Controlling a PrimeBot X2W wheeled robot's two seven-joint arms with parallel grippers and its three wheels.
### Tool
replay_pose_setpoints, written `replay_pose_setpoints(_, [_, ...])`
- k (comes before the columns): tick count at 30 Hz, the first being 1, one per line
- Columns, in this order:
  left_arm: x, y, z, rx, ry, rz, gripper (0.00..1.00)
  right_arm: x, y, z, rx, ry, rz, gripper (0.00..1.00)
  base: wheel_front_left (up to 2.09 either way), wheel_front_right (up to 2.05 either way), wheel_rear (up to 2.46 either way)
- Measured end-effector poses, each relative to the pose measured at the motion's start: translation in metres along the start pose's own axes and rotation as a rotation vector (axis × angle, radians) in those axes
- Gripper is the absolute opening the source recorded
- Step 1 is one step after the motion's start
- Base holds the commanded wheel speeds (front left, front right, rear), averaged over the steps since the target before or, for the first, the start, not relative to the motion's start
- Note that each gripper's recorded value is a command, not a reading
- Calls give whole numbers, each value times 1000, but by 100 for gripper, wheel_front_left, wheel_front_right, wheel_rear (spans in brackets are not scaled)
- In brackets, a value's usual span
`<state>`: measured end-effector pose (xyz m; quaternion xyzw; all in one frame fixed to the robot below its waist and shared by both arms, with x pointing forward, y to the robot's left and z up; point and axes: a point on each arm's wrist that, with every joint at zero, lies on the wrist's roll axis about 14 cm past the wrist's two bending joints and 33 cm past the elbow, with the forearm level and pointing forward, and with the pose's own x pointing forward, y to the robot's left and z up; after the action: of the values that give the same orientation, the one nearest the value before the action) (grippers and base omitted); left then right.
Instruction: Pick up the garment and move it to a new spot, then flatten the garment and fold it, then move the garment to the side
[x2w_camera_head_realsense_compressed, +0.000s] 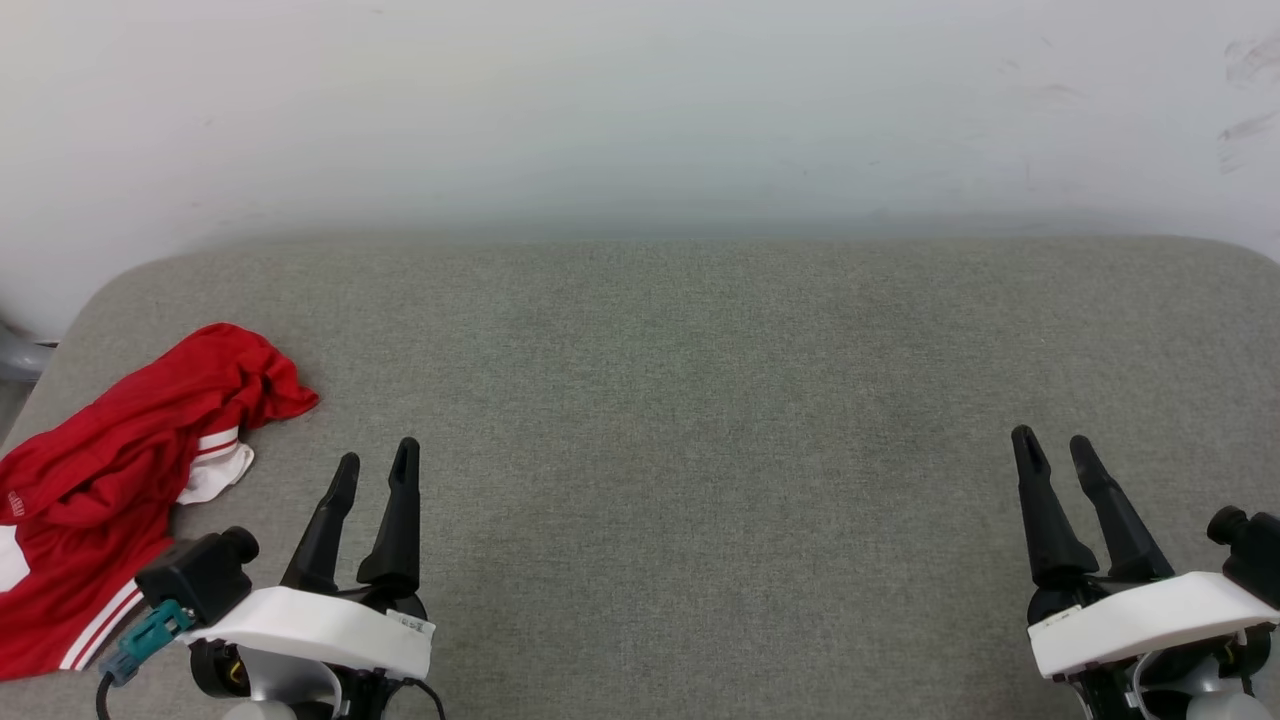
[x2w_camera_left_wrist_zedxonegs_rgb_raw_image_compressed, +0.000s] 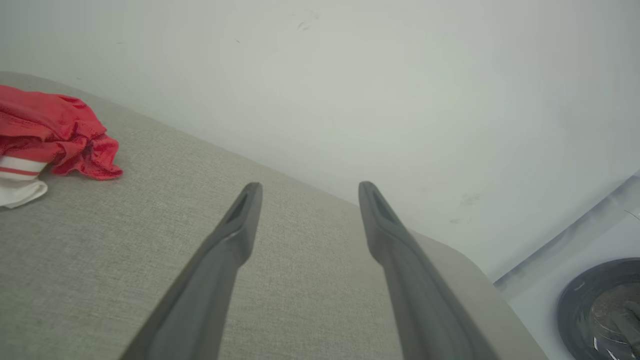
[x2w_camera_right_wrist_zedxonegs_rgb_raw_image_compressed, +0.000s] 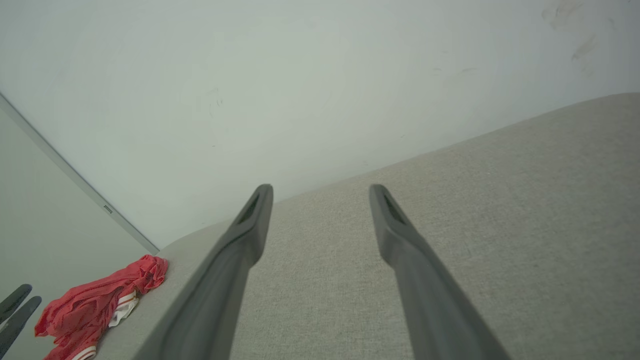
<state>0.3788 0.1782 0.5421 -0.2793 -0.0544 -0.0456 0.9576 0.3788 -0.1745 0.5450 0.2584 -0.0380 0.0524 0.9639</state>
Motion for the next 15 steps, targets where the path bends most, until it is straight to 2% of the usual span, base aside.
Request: replay_pose_setpoints(15, [-3,2,-2,249,14,-19,100,-3,1,0,-231,19,8,100,0,0,0])
